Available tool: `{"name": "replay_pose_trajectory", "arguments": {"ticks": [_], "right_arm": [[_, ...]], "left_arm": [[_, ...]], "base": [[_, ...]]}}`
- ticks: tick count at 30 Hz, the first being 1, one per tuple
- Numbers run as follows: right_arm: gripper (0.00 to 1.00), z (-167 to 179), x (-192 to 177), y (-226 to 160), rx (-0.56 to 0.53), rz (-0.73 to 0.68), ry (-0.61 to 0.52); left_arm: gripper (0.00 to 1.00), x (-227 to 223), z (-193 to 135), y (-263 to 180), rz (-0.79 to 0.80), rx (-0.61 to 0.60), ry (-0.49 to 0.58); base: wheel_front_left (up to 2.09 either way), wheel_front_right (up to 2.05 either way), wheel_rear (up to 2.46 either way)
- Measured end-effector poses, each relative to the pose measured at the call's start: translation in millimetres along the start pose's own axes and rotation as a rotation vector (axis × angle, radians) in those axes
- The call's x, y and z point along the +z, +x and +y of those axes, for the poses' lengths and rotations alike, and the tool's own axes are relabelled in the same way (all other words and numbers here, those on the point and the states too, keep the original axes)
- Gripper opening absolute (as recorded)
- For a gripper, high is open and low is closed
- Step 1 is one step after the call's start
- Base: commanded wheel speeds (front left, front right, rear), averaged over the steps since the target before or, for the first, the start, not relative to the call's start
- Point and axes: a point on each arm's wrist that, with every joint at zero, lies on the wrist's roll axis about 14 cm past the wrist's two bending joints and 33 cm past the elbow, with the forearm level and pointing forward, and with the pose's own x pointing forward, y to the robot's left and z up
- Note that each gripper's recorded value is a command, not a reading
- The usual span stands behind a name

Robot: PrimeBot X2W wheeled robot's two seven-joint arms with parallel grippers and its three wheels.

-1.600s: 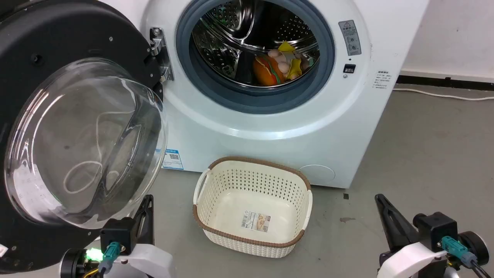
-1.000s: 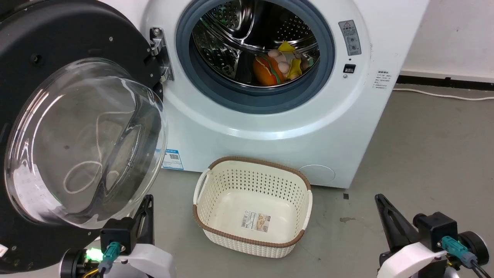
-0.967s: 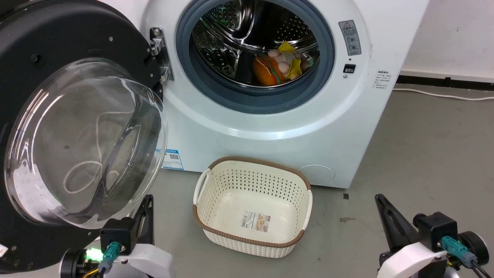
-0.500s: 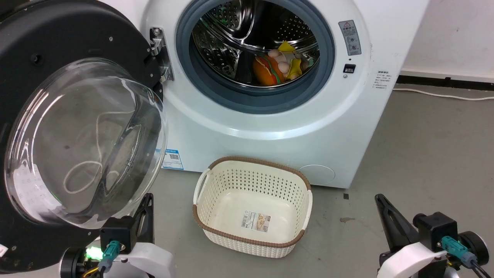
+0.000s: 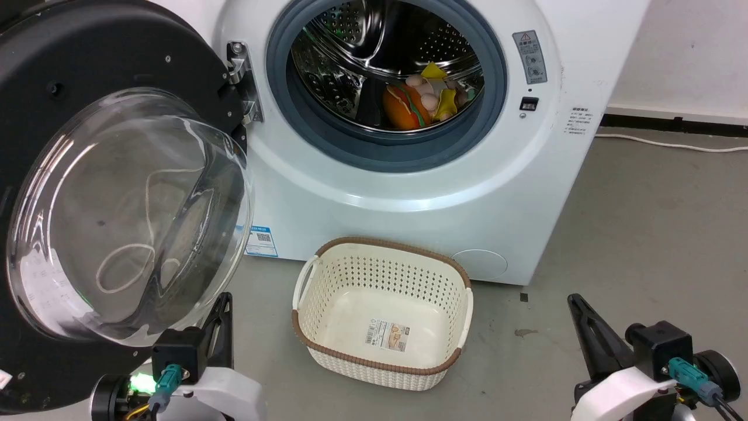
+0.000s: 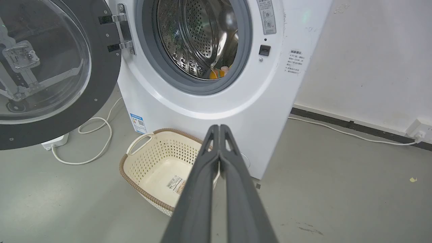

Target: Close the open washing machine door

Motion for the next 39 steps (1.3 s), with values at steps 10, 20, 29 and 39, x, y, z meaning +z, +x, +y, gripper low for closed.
{"name": "replay_pose_trajectory", "arguments": {"ticks": [10, 20, 29, 39], "right_arm": [[1.0, -0.7, -0.4, -0.2, -0.002, 0.0, 0.002], [1.0, -1.6, 3.1, 0.8, -0.004, -0.022, 0.011], [1.0, 8.0, 7.0, 5.6, 0.026, -0.044, 0.019], [1.0, 29.3, 9.7, 12.2, 0.092, -0.064, 0.021]], "left_arm": [[1.0, -0.3, -1.7, -0.1, 0.0, -0.005, 0.0], [1.0, 3.1, -1.6, -2.2, -0.021, -0.005, 0.0], [1.0, 6.9, 6.8, -8.2, -0.044, 0.02, 0.001], [1.0, 11.7, 23.7, -20.0, -0.072, 0.072, 0.003]], "base": [[0.0, 0.0, 0.0], [0.0, 0.0, 0.0], [0.0, 0.0, 0.0], [0.0, 0.0, 0.0]]}}
